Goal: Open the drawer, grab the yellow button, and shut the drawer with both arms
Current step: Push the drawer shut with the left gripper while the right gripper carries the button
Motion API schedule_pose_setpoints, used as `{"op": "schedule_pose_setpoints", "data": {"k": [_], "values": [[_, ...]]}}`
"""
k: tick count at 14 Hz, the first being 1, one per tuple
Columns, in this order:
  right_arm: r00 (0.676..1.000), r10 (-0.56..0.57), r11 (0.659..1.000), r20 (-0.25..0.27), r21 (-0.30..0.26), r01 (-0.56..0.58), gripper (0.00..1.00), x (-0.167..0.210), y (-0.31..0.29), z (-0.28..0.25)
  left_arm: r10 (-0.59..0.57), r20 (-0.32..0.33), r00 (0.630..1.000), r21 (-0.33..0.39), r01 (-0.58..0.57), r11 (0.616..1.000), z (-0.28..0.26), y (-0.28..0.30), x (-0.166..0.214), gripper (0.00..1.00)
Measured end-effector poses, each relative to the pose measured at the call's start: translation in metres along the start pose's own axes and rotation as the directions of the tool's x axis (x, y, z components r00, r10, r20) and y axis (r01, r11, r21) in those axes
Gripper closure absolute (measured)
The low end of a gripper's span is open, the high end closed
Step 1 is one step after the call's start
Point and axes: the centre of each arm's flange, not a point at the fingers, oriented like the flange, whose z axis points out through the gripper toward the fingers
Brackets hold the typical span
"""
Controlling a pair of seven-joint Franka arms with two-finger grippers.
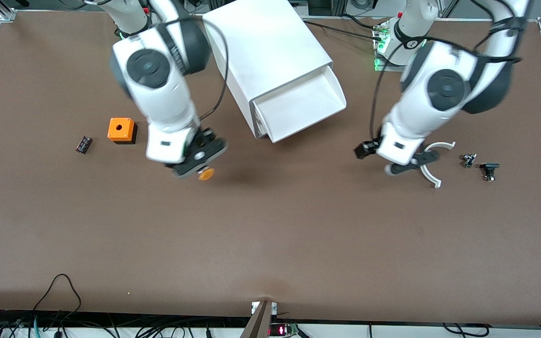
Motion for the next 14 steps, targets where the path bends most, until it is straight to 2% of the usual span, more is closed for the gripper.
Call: {"op": "schedule_pose_setpoints", "data": {"k": [2, 5, 8, 11, 14], "values": [[0.987, 0.147, 0.989, 0.057, -0.006, -0.147, 0.59, -0.013, 0.036, 0.028, -0.036, 0.002, 0.999, -0.006, 0.036, 0.999, 0.022, 0.015, -0.023, 0.0], [0.959, 0.26, 0.966, 0.112, -0.015, -0.26, 0.59, -0.036, 0.087, 0.069, -0.07, 0.016, 0.997, 0.002, 0.07, 0.998, 0.044, 0.026, -0.049, 0.0], [0.944, 0.314, 0.949, 0.095, -0.01, -0.315, 0.59, -0.061, 0.124, 0.115, -0.082, 0.059, 0.995, 0.005, 0.082, 0.997, 0.055, 0.043, -0.082, 0.0], [0.945, 0.321, 0.947, 0.066, 0.001, -0.321, 0.59, -0.085, 0.13, 0.156, -0.123, 0.133, 0.983, -0.006, 0.125, 0.992, 0.063, 0.053, -0.106, 0.0], [0.953, 0.3, 0.954, 0.047, 0.01, -0.301, 0.59, -0.107, 0.142, 0.182, -0.124, 0.16, 0.979, -0.002, 0.126, 0.992, 0.068, 0.065, -0.131, 0.0]]}}
